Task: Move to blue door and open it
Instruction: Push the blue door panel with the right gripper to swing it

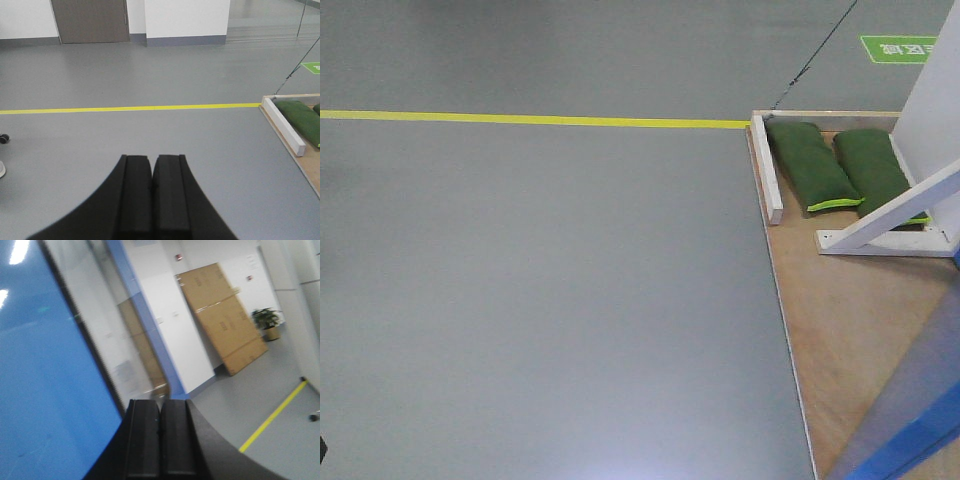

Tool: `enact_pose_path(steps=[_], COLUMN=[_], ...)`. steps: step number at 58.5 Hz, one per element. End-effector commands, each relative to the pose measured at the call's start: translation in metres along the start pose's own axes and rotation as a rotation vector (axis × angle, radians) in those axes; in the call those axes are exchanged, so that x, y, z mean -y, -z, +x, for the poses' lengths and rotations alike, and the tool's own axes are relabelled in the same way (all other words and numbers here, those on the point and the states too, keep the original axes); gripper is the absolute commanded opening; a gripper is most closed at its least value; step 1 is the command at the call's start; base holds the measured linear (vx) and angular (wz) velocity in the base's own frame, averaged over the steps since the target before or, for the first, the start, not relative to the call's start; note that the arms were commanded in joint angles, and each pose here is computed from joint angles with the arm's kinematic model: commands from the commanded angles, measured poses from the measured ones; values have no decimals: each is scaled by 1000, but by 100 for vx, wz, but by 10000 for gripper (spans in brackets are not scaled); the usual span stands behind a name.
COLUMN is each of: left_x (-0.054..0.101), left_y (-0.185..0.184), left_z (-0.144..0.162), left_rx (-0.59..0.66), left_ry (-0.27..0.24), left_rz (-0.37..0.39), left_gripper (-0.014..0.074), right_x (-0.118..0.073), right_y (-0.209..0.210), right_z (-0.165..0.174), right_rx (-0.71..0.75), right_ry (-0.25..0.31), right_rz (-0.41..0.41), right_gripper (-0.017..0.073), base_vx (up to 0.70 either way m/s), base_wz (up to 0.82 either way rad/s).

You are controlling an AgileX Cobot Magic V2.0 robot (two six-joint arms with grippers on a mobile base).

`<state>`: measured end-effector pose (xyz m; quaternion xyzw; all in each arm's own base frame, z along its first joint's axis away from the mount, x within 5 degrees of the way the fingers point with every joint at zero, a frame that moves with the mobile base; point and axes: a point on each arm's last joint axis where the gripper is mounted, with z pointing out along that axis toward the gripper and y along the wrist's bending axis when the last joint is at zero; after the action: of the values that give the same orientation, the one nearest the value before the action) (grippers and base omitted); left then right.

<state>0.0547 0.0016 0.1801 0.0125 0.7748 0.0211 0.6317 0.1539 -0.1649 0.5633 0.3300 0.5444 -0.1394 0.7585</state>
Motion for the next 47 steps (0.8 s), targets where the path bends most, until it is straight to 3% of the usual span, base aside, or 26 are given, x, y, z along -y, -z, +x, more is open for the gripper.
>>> enact_pose_path(steps=[1,26,47], left_x=[0,0,0], left_y=[4,4,4], left_z=[-17,-17,-17], left_rx=[123,123,123], left_ry=[9,9,9], left_rz=[7,7,7], left_gripper=[73,73,73], right_x=[-22,-87,-132], right_y=[14,11,2], right_z=[-16,17,56], right_rx=[82,-63,-208], right_ry=[8,-69,-118], right_rz=[-86,-382,-543], right_gripper=[12,12,12], base_vx=[0,0,0], base_wz=[0,0,0])
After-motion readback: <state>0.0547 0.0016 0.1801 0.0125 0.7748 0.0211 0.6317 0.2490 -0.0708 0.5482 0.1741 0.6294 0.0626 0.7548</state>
